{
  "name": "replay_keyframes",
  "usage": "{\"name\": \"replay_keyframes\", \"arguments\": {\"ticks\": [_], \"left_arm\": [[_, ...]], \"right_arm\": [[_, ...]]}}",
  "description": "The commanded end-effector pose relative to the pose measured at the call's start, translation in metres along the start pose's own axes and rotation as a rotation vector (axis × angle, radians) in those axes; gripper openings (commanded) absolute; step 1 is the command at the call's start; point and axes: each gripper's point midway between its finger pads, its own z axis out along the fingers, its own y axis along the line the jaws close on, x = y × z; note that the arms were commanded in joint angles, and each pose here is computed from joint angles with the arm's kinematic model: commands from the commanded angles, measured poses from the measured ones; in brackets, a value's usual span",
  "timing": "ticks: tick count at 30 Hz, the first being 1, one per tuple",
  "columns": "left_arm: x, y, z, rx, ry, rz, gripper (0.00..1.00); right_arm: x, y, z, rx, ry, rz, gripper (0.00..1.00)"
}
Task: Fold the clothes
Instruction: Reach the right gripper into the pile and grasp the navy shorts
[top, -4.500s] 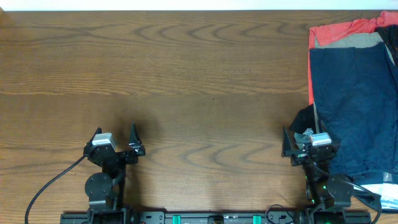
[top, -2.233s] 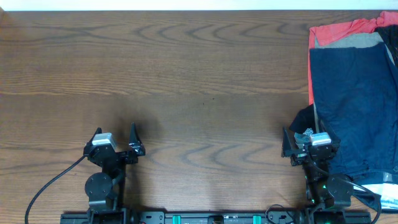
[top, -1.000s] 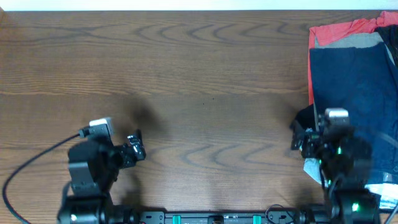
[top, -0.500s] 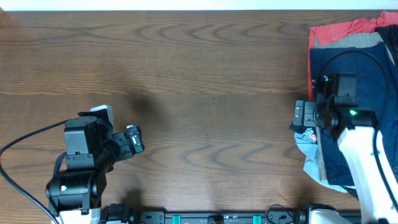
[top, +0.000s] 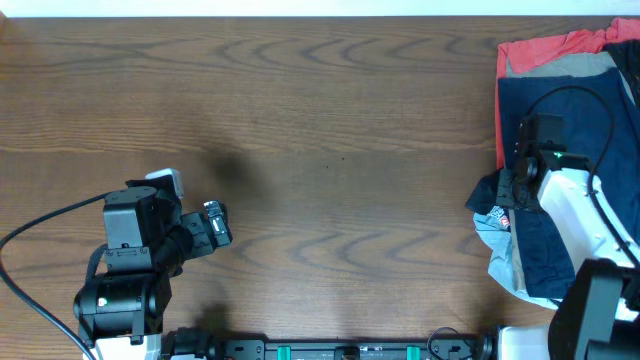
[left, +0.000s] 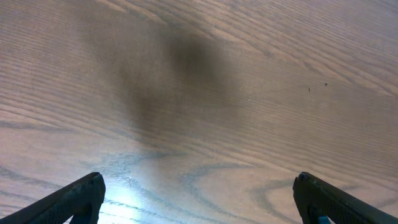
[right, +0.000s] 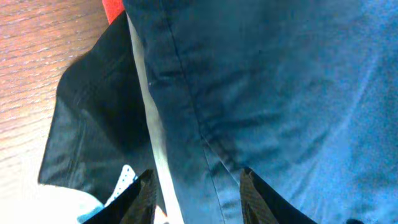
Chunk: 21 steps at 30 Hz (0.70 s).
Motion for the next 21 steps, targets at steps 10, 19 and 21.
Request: {"name": "replay_keyframes", "arguments": {"ticks": [10,19,21], "left_arm": [[-0.006,-0.003,-0.004,0.013,-0.014,-0.004,0.98],[-0.005,-0.003,-0.004,0.013,-0.014,-0.004,0.98],[-0.005,-0.003,-0.004,0.013,-0.014,-0.004,0.98]], "right_arm": [[0.003,-0.008,0.016,0.06,0.05,0.005,0.27],[0.001,-0.009,0.016,0.07,0.041,0.021,0.01],[-0.001,-0.008,0.013,0.057,0.036,0.023,0.01]]}}
